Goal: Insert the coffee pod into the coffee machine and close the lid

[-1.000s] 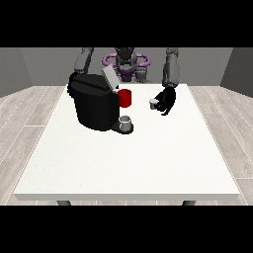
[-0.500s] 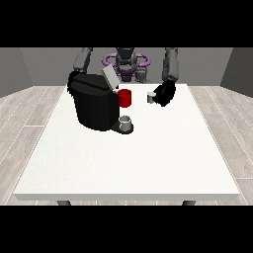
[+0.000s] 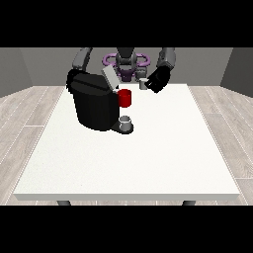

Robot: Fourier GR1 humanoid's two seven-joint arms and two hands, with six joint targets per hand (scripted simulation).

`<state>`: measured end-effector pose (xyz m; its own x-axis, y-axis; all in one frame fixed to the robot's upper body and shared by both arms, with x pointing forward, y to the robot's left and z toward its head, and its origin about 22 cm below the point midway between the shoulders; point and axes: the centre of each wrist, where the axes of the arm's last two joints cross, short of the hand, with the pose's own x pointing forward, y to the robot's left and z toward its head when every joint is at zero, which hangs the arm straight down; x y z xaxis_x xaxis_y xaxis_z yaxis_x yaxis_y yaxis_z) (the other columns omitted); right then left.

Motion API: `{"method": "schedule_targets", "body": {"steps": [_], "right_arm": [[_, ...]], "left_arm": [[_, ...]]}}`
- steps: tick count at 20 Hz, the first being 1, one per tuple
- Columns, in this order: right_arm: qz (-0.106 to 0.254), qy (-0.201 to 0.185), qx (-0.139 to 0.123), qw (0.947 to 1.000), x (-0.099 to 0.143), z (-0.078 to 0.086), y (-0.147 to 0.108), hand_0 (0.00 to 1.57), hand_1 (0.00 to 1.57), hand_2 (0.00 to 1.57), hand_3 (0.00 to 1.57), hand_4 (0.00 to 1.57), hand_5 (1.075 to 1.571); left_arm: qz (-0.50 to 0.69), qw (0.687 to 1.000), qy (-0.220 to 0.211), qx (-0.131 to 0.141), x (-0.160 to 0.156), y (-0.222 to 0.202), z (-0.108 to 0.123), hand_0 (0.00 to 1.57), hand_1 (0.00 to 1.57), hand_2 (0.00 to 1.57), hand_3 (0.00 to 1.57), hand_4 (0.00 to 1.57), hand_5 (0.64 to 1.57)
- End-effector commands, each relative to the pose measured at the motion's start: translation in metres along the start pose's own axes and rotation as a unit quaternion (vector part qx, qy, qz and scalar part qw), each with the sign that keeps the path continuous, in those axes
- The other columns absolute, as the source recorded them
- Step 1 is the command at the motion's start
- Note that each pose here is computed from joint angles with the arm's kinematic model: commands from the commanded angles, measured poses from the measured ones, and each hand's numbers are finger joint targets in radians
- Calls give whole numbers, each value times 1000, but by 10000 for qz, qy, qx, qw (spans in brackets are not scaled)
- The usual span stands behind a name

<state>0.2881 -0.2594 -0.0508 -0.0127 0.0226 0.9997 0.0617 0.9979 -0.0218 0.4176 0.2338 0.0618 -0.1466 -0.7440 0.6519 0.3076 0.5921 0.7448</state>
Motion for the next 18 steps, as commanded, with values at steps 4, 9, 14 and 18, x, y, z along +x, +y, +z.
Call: {"method": "schedule_targets", "body": {"steps": [4, 9, 14, 18], "right_arm": [[27, 25, -208, 9998, 0, -5, -14, 0, 0, 0, 0, 173, 1571], [-76, 103, -114, 9999, -22, 15, -27, 0, 0, 0, 0, 213, 1571], [-267, 154, -267, 9992, -23, 19, -43, 0, 0, 0, 0, 257, 1571], [-121, -392, 306, 9987, -3, -1, -25, 0, 0, 0, 0, 136, 1571]], "left_arm": [[-42, 9998, -123, -169, 13, 11, 1, 1461, 1461, 1471, 1425, 629, 1571], [129, 9997, -132, -155, 43, 7, -8, 1340, 1340, 1403, 1381, 651, 1571], [483, 9984, -284, 41, 56, 36, -9, 1346, 1346, 1432, 1391, 655, 1571], [428, 9973, -300, 524, 66, 63, -13, 1510, 1510, 1474, 1125, 626, 1571]]}}
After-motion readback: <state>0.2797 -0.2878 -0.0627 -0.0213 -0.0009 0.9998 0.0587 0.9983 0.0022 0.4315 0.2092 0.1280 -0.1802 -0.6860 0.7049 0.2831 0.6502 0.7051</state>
